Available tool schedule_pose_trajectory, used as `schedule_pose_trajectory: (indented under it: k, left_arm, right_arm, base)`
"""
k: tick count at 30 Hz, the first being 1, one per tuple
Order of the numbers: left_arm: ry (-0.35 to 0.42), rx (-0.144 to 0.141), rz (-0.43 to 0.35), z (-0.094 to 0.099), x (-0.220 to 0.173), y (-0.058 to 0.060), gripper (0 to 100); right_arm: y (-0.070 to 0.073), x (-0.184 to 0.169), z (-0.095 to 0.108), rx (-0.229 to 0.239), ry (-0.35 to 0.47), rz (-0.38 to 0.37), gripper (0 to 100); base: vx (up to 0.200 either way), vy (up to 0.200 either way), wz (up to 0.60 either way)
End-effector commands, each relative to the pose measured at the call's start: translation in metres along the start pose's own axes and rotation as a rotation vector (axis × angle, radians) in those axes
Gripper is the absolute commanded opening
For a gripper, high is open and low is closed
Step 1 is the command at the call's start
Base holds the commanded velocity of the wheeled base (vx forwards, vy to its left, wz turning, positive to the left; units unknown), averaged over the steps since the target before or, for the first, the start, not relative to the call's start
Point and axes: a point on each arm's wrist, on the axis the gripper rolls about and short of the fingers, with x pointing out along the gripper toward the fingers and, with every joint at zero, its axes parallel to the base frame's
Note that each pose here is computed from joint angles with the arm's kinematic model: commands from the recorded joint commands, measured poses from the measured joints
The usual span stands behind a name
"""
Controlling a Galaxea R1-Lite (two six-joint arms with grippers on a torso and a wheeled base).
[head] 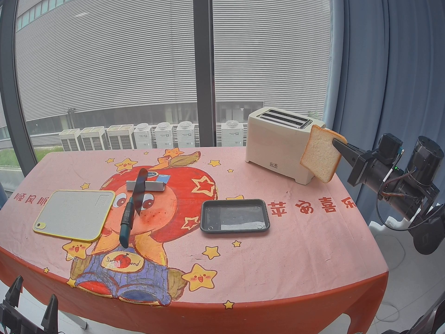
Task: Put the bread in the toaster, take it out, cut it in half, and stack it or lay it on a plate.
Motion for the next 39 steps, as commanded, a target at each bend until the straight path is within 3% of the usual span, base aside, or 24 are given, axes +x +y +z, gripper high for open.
schedule_pose_trajectory:
  k: [1, 39]
  left_arm:
    - [0.001, 0.001, 0.000, -0.005, 0.000, 0.000, 100]
    - [0.001, -0.002, 0.000, -0.005, 0.000, 0.000, 100]
  right_arm:
    - [0.000, -0.006, -0.005, 0.004, 0.020, -0.005, 0]
    - [0.009, -0.016, -0.008, 0.000, 0.005, -0.002, 0]
  base:
    - [0.000, 0.000, 0.00]
    - [0.000, 0.000, 0.00]
